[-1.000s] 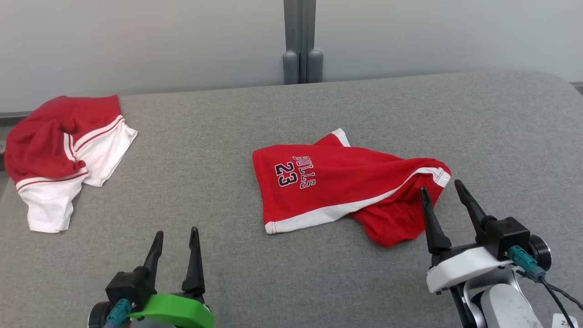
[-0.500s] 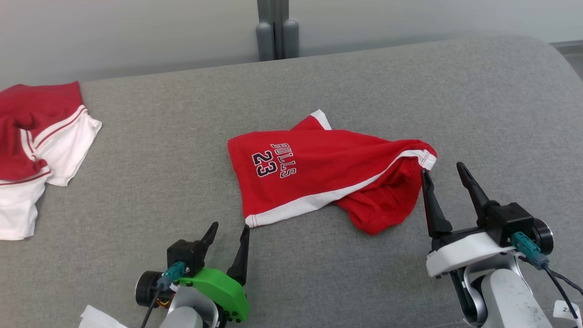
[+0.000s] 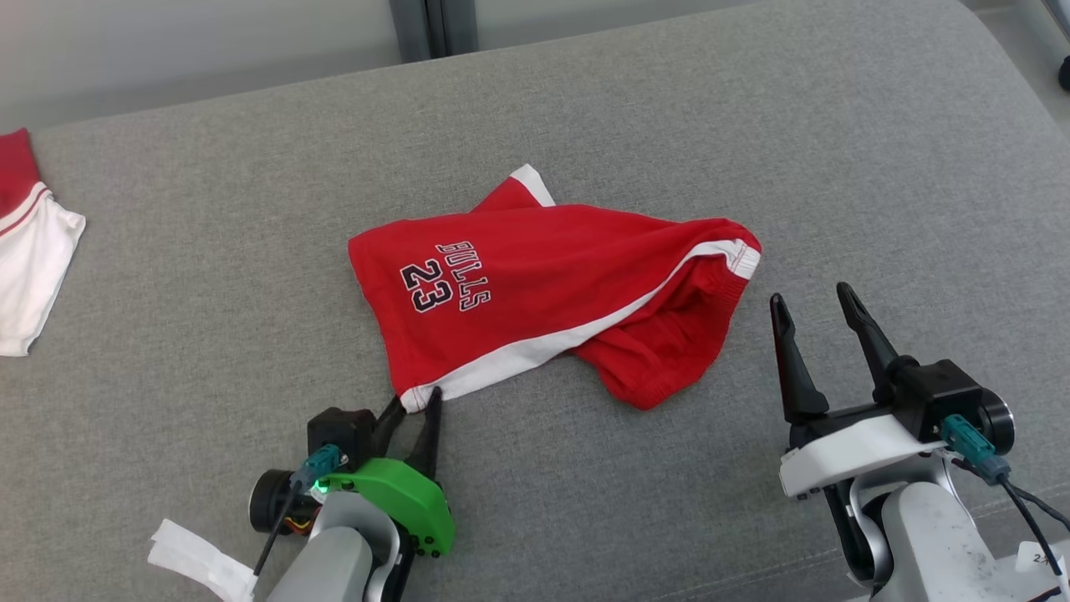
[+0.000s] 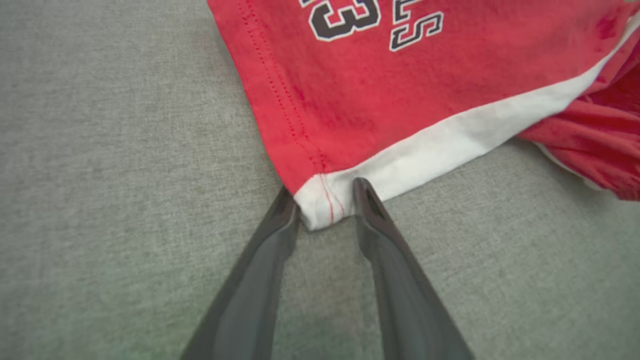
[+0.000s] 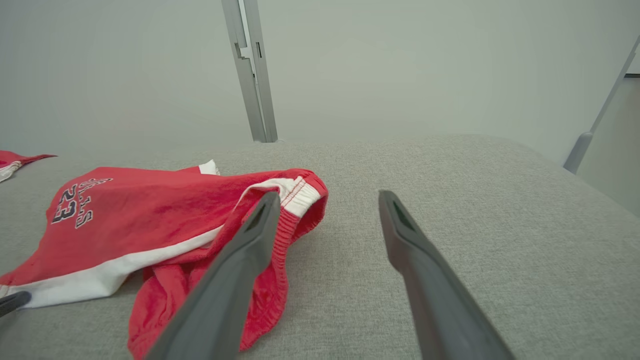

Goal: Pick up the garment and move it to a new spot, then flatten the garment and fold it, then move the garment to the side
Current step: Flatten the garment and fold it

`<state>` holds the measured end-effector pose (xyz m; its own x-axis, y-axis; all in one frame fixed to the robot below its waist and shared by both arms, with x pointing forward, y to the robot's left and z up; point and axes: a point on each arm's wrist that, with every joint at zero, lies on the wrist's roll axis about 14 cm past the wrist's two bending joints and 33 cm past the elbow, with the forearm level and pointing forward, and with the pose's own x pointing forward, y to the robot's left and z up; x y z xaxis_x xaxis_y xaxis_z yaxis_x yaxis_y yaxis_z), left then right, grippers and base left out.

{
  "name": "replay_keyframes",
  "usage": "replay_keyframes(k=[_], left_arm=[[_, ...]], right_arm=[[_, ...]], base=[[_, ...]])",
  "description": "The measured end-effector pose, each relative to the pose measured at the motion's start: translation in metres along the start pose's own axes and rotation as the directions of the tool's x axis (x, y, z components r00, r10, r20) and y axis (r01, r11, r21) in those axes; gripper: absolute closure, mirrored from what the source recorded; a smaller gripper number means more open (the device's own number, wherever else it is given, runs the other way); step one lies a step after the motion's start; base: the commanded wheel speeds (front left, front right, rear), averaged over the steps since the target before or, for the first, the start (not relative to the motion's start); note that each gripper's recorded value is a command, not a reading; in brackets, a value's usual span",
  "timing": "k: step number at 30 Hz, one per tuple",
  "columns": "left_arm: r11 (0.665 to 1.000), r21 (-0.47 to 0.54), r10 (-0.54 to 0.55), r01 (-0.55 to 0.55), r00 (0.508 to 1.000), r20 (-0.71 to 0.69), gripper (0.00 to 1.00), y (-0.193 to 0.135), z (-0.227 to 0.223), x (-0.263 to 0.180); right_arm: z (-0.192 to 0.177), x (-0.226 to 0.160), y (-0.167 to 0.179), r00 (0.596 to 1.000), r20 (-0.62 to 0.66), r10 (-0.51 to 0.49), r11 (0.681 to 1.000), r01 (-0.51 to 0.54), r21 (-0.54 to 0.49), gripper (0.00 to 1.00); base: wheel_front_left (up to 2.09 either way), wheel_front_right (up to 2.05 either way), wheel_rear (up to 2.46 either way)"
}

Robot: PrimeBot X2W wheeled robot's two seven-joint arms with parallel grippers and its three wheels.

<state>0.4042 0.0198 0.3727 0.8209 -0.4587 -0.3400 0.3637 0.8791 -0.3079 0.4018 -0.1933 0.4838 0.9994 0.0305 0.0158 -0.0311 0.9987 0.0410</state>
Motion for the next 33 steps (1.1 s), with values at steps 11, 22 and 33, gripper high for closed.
replay_keyframes(k=[11,22,33], left_arm=[[0.999,-0.029,0.022,-0.020,0.998,0.054,1.00,0.006,0.015,0.002],[0.999,-0.025,0.035,-0.033,0.996,0.079,1.00,0.009,0.020,-0.007],[0.998,-0.030,0.051,-0.048,0.995,0.090,1.00,0.012,0.021,-0.015]], right_arm=[[-0.016,0.013,-0.002,0.999,-0.043,-0.013,0.998,0.016,0.064,0.00],[-0.039,0.036,0.035,0.987,-0.127,0.094,0.988,-0.077,0.134,0.00],[-0.025,0.051,0.043,0.989,-0.095,0.117,0.984,-0.102,0.147,0.34]], base=[[0.00,0.00,0.00],[0.00,0.00,0.00],[0.00,0.00,0.00]])
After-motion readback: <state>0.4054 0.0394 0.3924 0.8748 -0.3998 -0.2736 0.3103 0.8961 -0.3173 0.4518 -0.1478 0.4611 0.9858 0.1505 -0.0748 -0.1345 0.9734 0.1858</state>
